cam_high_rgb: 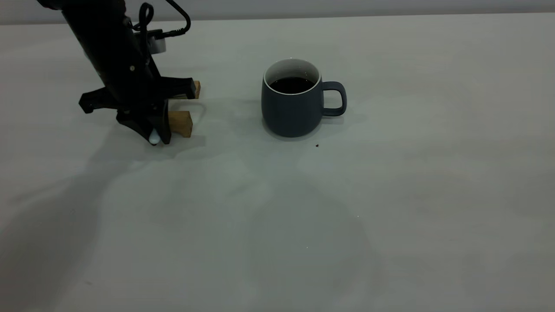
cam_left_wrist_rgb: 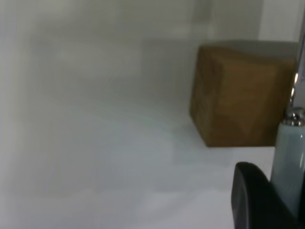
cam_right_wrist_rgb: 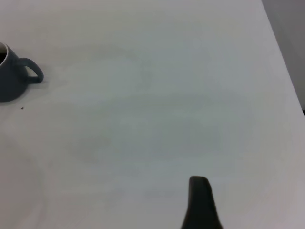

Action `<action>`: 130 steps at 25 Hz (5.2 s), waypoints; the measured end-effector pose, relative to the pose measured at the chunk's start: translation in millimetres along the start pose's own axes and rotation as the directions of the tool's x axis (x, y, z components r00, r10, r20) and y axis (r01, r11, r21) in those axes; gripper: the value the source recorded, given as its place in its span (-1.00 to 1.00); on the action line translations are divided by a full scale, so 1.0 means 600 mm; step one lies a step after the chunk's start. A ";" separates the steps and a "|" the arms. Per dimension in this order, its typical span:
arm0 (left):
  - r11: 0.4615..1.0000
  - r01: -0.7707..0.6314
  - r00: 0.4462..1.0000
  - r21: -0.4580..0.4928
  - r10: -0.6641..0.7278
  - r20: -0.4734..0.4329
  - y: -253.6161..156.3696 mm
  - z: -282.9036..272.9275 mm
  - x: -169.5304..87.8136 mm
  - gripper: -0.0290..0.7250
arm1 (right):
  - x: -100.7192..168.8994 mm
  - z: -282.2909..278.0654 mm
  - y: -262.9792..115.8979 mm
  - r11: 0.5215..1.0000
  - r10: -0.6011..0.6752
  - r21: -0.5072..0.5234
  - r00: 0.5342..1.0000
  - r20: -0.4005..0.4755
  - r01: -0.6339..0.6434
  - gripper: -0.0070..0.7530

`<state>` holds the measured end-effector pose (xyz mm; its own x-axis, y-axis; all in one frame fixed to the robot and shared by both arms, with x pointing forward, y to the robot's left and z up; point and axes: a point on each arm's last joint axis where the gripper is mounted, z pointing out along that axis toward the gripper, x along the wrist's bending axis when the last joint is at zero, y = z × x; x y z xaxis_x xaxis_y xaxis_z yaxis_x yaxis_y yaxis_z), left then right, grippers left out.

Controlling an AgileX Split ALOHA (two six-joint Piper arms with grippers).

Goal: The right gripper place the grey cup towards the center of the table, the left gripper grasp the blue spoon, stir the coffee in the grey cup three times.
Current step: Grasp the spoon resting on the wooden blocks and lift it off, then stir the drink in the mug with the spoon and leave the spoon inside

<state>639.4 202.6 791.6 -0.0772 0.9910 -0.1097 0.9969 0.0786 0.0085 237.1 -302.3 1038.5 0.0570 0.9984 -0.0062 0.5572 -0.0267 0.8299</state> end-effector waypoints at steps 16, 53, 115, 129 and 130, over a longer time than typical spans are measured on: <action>0.994 0.092 0.955 -0.056 -0.072 0.287 0.021 -0.255 -0.073 -0.53 | 0.000 0.000 0.000 1.000 0.000 0.000 1.000 0.000 0.000 0.58; -0.002 0.405 -0.126 0.914 -0.991 0.053 0.037 -0.192 -0.218 -0.56 | 0.000 0.000 0.000 1.000 0.000 0.000 1.000 0.000 0.000 0.58; -0.105 0.442 -0.093 0.891 -0.993 -0.071 0.035 -0.030 -0.199 -0.59 | 0.000 0.000 0.000 1.000 0.000 0.001 1.000 0.000 0.000 0.58; -0.141 0.457 -0.223 0.878 -0.974 -0.040 0.055 -0.028 -0.198 -0.59 | 0.000 0.000 0.000 1.000 0.000 0.001 1.000 0.000 0.000 0.58; -0.136 0.460 -0.212 0.878 -0.976 -0.040 0.051 -0.027 -0.205 -0.59 | 0.000 0.000 0.000 1.000 0.000 0.001 1.000 0.000 0.000 0.58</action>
<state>679.1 84.7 821.7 -0.9576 -0.2827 0.0551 -0.1563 0.3492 -0.9239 237.0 -302.3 1038.4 0.0571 0.9984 -0.0062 0.5579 -0.0267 0.8294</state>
